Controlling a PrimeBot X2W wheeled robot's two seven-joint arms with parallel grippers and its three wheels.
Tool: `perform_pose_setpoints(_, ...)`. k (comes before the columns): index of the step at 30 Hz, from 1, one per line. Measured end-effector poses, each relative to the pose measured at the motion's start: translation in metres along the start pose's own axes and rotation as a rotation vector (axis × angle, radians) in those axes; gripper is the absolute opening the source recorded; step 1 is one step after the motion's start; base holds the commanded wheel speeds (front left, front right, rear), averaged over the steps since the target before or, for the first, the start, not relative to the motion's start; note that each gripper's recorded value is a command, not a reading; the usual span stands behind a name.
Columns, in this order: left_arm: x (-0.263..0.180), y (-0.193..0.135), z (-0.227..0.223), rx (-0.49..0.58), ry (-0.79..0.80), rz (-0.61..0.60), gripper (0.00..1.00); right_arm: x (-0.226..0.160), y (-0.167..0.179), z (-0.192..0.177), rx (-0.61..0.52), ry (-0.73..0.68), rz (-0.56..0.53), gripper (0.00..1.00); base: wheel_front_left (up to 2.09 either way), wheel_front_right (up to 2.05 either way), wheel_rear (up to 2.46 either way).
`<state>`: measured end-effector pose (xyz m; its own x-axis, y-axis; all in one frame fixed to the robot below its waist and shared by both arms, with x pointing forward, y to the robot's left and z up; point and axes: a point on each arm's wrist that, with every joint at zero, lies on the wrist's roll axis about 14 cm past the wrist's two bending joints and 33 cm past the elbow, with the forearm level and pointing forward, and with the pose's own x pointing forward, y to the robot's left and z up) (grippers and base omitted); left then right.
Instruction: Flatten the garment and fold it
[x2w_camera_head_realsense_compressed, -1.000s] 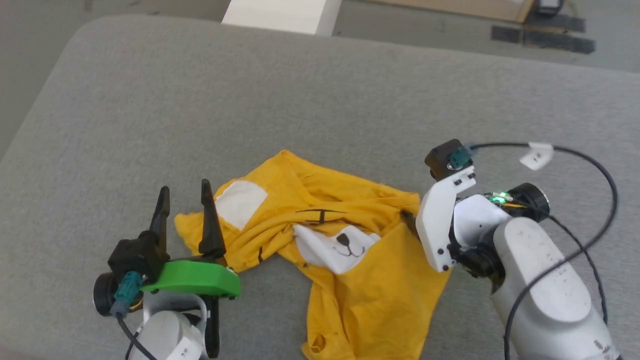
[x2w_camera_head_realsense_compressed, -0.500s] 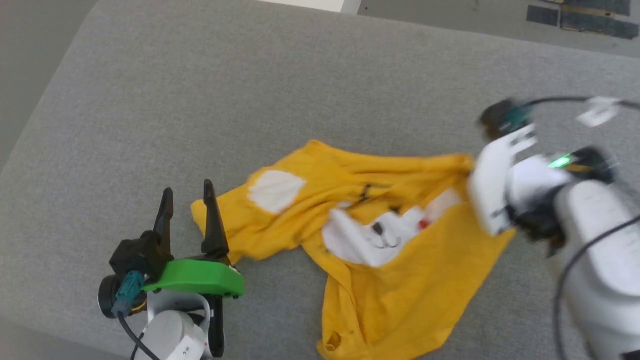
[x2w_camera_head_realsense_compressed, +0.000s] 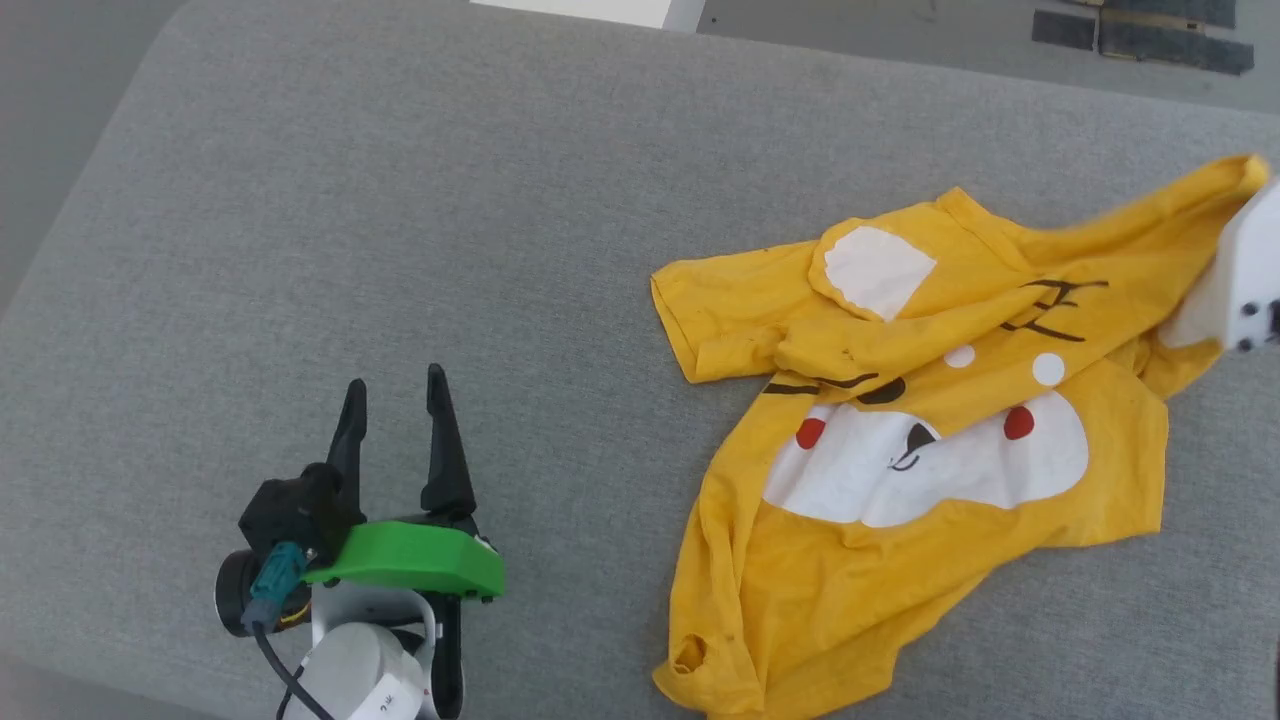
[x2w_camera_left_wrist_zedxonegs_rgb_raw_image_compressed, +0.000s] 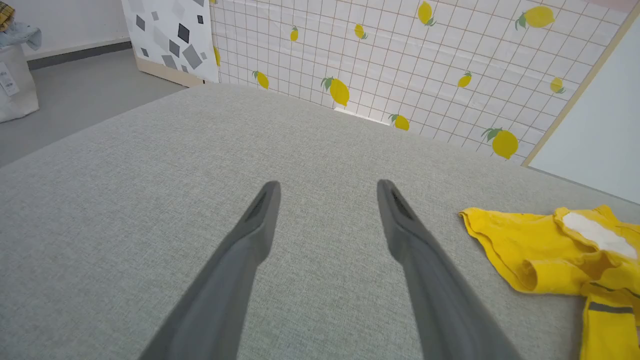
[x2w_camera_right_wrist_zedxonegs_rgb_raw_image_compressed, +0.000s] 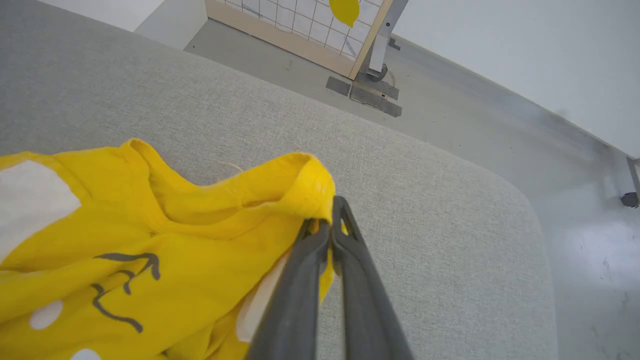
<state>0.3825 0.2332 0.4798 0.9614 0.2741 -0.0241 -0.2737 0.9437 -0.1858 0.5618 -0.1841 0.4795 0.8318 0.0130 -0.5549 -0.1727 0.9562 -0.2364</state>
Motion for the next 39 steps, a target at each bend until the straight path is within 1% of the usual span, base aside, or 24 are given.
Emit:
perform_pose_setpoints(1, 0.0, -0.001, -0.002, 0.0, 0.006, -0.004, 1.0, 0.002, 0.004, -0.007, 0.026, 0.007, 0.011, 0.31, 0.0, 0.0, 0.0)
perform_pose_setpoints(2, 0.001, -0.003, -0.004, 0.0, 0.012, -0.01, 1.0, 0.003, 0.009, -0.013, 0.055, 0.01, 0.024, 1.0, 0.0, 0.0, 0.0)
perform_pose_setpoints(4, 0.002, -0.008, -0.008, -0.003, 0.022, -0.027, 1.0, 0.003, 0.016, -0.023, 0.113, 0.007, 0.043, 1.0, 0.0, 0.0, 0.0)
perform_pose_setpoints(6, 0.005, -0.013, -0.009, -0.007, 0.024, -0.044, 1.0, -0.001, 0.021, -0.025, 0.158, -0.044, 0.052, 1.0, 0.0, 0.0, 0.0)
perform_pose_setpoints(7, 0.007, -0.023, -0.012, -0.018, 0.034, -0.074, 1.0, -0.014, 0.03, -0.018, 0.225, -0.161, 0.071, 1.0, 0.0, 0.0, 0.0)
perform_pose_setpoints(11, 0.012, -0.044, -0.02, -0.029, 0.062, -0.132, 1.0, -0.047, 0.044, -0.006, 0.262, -0.372, 0.1, 1.0, 0.0, 0.0, 0.0)
perform_pose_setpoints(16, 0.033, -0.075, -0.023, -0.019, 0.108, -0.207, 1.0, -0.086, 0.054, -0.016, 0.304, -0.504, 0.117, 1.0, 0.0, 0.0, 0.0)
perform_pose_setpoints(18, 0.044, -0.089, -0.028, -0.004, 0.158, -0.233, 1.0, -0.102, 0.052, -0.02, 0.323, -0.548, 0.107, 1.0, 0.0, 0.0, 0.0)
perform_pose_setpoints(19, 0.049, -0.094, -0.03, 0.002, 0.177, -0.242, 1.0, -0.107, 0.051, -0.022, 0.326, -0.561, 0.103, 1.0, 0.0, 0.0, 0.0)
perform_pose_setpoints(20, 0.063, -0.107, -0.041, 0.035, 0.267, -0.256, 1.0, -0.12, 0.048, -0.033, 0.359, -0.576, 0.095, 1.0, 0.0, 0.0, 0.0)
perform_pose_setpoints(22, 0.072, -0.113, -0.052, 0.066, 0.341, -0.266, 1.0, -0.125, 0.049, -0.044, 0.399, -0.563, 0.101, 1.0, 0.0, 0.0, 0.0)
perform_pose_setpoints(24, 0.08, -0.119, -0.057, 0.076, 0.383, -0.272, 1.0, -0.129, 0.05, -0.053, 0.415, -0.545, 0.1, 1.0, 0.0, 0.0, 0.0)
perform_pose_setpoints(25, 0.086, -0.126, -0.065, 0.103, 0.437, -0.283, 1.0, -0.132, 0.048, -0.06, 0.434, -0.534, 0.091, 1.0, 0.0, 0.0, 0.0)
perform_pose_setpoints(33, 0.082, -0.13, -0.12, 0.251, 0.724, -0.31, 1.0, -0.137, 0.033, -0.076, 0.458, -0.513, 0.037, 1.0, 0.0, 0.0, 0.0)
perform_pose_setpoints(34, 0.081, -0.13, -0.126, 0.268, 0.765, -0.316, 0.78, -0.137, 0.031, -0.078, 0.459, -0.512, 0.03, 1.0, 0.0, 0.0, 0.0)
perform_pose_setpoints(36, 0.079, -0.135, -0.131, 0.275, 0.815, -0.347, 0.0, -0.136, 0.029, -0.081, 0.465, -0.506, 0.023, 1.0, 0.0, 0.0, 0.0)
perform_pose_setpoints(37, 0.077, -0.136, -0.133, 0.28, 0.837, -0.363, 0.0, -0.135, 0.028, -0.082, 0.469, -0.504, 0.02, 1.0, 0.0, 0.0, 0.0)
perform_pose_setpoints(39, 0.077, -0.138, -0.13, 0.278, 0.832, -0.381, 0.0, -0.134, 0.027, -0.082, 0.476, -0.503, 0.019, 1.0, 0.0, 0.0, 0.0)
